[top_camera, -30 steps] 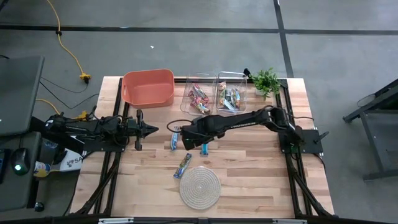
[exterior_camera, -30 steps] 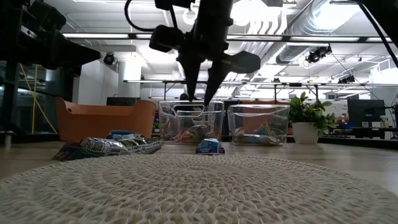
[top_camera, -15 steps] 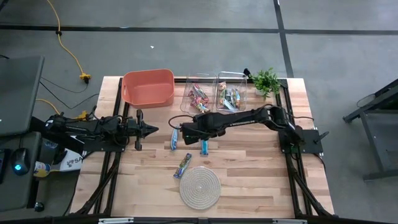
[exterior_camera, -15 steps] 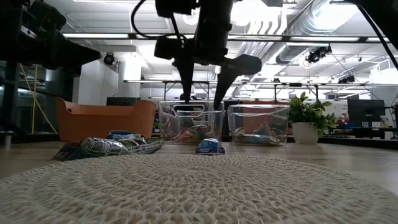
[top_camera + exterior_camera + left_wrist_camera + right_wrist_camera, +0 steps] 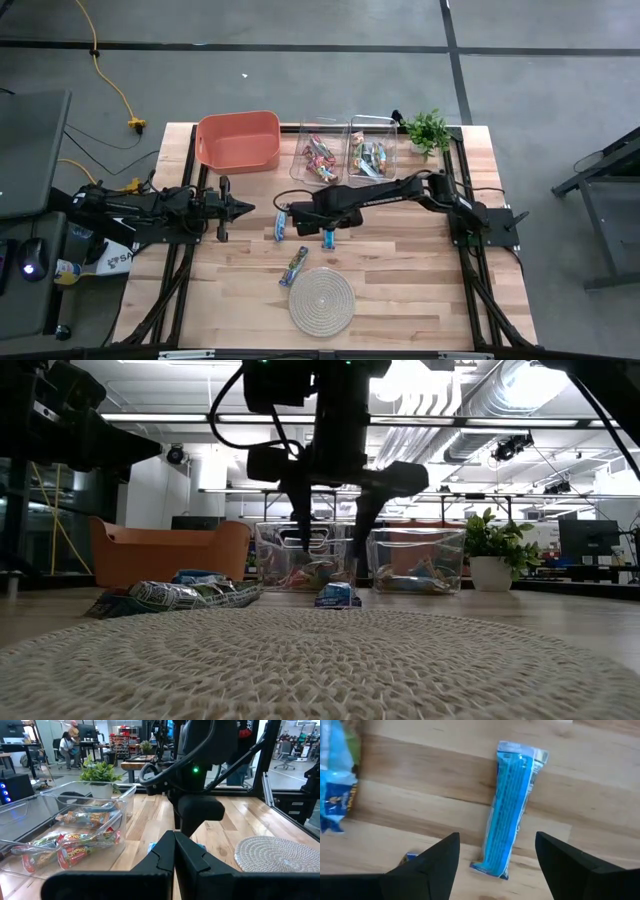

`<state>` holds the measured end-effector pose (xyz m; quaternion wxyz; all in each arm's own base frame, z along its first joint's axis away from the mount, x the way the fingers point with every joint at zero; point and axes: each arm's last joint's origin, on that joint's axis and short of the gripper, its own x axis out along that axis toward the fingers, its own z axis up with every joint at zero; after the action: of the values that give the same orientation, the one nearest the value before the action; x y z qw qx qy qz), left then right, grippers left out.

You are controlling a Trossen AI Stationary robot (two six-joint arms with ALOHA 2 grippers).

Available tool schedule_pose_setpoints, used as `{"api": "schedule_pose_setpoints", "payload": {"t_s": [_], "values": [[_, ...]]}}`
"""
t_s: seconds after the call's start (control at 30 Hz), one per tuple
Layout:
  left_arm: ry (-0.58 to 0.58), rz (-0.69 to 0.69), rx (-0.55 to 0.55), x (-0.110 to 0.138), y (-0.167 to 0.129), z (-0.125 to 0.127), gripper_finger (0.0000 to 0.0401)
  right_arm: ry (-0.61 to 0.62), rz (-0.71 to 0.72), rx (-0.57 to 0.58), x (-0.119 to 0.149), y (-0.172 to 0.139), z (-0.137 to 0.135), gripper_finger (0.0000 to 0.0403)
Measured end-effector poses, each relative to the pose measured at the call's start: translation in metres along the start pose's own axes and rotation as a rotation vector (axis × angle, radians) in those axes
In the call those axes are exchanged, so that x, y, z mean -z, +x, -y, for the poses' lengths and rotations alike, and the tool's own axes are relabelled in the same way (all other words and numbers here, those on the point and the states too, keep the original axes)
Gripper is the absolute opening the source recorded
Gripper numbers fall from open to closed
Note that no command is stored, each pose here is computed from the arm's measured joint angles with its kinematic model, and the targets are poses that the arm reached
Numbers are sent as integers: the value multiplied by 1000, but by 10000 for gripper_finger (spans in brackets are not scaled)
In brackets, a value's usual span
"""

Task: Pick and place Granola Bars by type
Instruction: Put the blue granola bar into the orange bin

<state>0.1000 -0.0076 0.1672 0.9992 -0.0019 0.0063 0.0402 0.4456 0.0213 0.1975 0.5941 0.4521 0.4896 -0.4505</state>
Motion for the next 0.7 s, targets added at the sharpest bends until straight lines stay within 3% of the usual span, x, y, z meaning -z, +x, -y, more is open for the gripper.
{"api": "schedule_pose_setpoints", "payload": {"t_s": [0.23, 0.7], "values": [[0, 0, 0, 0, 0, 0, 0, 11, 0, 59, 7, 5, 3, 244], [0, 0, -1, 0, 0, 0, 0, 17, -3, 72, 12, 26, -2, 244]]}}
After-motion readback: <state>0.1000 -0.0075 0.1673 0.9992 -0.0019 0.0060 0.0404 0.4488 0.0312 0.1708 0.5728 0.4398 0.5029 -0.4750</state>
